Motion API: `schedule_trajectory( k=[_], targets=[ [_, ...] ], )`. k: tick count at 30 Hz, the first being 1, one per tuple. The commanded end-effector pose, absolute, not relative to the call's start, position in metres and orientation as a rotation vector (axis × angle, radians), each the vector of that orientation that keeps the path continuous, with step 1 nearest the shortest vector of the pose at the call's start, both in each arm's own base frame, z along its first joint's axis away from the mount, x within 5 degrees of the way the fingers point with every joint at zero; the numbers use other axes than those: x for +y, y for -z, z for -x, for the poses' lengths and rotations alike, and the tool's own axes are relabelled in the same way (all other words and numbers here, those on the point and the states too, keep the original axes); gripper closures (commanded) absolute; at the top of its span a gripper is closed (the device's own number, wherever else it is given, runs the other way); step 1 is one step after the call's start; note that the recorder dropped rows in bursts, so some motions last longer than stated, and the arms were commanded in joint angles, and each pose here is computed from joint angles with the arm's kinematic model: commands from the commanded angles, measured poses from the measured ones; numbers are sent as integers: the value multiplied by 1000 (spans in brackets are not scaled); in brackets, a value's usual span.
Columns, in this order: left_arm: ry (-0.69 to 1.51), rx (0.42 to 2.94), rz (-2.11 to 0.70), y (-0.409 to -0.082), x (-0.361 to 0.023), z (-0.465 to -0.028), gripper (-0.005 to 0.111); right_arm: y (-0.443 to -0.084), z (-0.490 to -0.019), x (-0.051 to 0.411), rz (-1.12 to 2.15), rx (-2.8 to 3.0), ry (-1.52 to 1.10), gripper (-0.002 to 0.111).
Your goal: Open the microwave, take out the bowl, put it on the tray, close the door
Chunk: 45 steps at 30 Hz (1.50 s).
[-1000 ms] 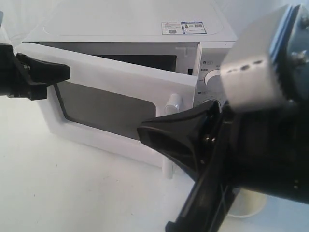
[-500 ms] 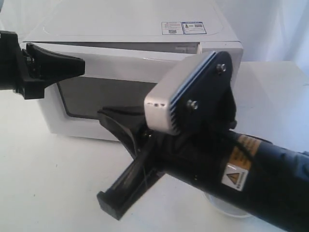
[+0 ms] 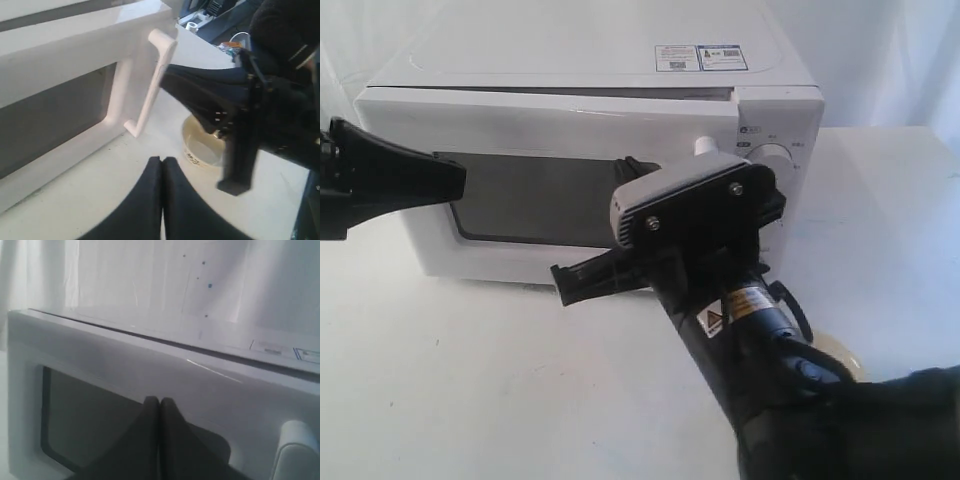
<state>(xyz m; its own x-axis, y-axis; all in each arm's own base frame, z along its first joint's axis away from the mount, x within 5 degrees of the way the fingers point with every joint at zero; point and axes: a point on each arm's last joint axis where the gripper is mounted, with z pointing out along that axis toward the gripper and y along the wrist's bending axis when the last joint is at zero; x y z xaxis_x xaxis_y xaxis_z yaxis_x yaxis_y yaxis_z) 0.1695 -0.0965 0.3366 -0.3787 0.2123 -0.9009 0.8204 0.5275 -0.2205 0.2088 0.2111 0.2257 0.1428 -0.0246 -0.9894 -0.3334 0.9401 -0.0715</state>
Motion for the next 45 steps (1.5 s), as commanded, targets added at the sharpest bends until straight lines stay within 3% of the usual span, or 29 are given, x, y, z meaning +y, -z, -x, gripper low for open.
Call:
schedule_trajectory(
  k=[1, 22, 45],
  targets=[
    [932, 1860, -910, -341, -99, -158, 107, -218, -226, 222, 247, 1417, -195, 108],
    [998, 1882, -936, -340, -101, -153, 107, -215, -284, 232, 117, 1393, -124, 108],
    [1000, 1896, -927, -339, -101, -153, 107, -220, -306, 234, 74, 1360, -110, 108]
  ],
)
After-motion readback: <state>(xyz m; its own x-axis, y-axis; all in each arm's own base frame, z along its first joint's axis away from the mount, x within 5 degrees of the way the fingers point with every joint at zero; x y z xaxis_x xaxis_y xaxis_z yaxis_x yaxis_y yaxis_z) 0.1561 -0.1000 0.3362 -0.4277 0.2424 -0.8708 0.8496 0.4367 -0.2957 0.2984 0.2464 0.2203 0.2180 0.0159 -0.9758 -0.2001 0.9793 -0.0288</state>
